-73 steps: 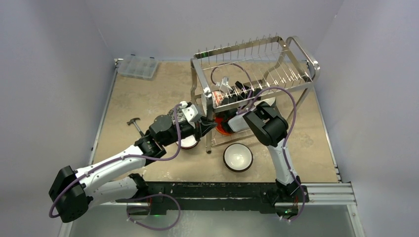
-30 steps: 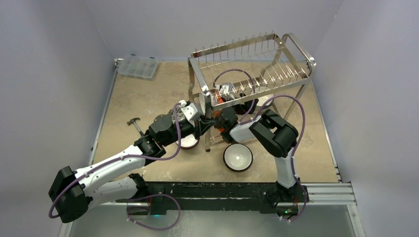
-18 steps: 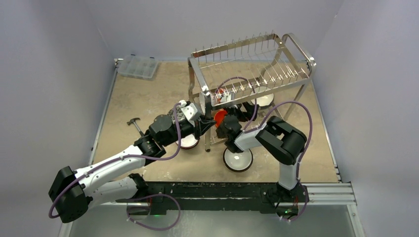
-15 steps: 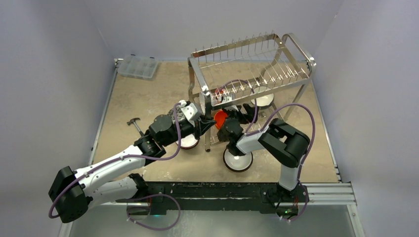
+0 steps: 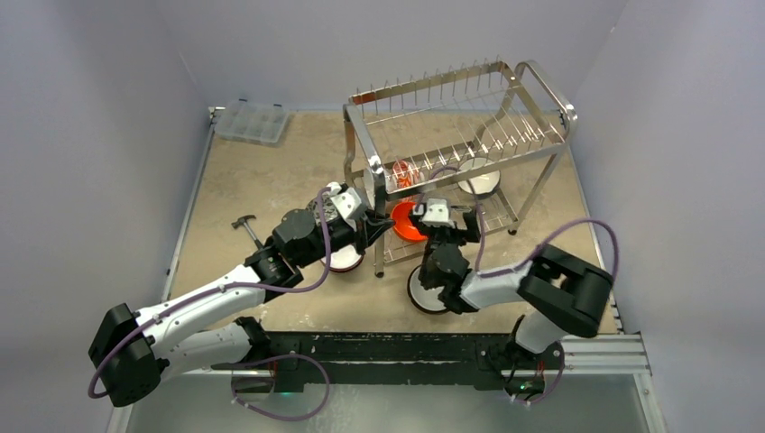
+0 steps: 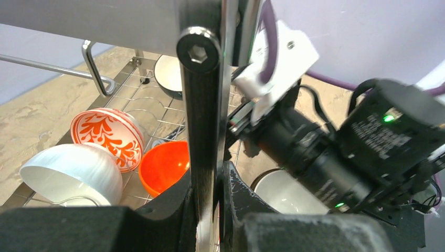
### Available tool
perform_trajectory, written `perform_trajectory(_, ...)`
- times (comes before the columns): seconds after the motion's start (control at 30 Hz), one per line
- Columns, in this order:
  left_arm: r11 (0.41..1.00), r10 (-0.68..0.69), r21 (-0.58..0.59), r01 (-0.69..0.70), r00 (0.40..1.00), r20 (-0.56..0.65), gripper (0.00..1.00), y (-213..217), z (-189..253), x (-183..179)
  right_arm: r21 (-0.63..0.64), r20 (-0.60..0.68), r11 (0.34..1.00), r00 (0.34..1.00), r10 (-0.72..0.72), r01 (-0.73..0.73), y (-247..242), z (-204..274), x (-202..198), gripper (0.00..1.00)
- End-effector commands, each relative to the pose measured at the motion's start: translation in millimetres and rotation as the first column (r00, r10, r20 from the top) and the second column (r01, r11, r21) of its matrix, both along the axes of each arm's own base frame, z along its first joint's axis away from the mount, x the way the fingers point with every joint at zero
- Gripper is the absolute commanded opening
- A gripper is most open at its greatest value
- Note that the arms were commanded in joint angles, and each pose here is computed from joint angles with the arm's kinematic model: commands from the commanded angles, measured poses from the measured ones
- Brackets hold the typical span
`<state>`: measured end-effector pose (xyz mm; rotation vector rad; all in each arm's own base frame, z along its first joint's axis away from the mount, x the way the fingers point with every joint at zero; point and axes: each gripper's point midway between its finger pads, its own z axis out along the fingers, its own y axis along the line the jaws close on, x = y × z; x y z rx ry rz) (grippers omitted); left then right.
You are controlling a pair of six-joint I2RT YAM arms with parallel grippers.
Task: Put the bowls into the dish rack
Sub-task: Adjust the dish rack at the center of the board.
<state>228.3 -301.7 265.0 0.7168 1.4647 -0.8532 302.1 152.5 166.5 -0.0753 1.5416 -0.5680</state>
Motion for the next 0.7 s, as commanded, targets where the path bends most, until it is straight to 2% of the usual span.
perform_trajectory(0.0,0.965,0.260,-0.036,-0.260,0.966,-0.005,0.00,30,19,42,0.526,0.230,0.810,0.960,0.159,-0.260,35,47,-2,0.99)
perform_trajectory(0.1,0.952,0.304,-0.023,-0.304,0.953,-0.011,0.00,37,18,47,0.598,0.159,0.755,0.963,0.219,-0.270,39,33,-4,0.99)
perform_trajectory(0.3,0.914,0.406,0.018,-0.405,0.914,-0.022,0.00,51,12,60,0.633,0.080,0.708,0.937,0.341,-0.312,55,20,-14,0.99)
perform_trajectory(0.53,0.878,0.473,0.089,-0.469,0.881,-0.021,0.00,57,6,76,0.728,0.076,0.556,0.853,0.517,-0.402,83,21,-33,0.99)
perform_trajectory(0.67,0.872,0.483,0.113,-0.477,0.875,-0.031,0.00,56,5,86,0.765,0.048,0.509,0.823,0.566,-0.394,94,10,-41,0.99)
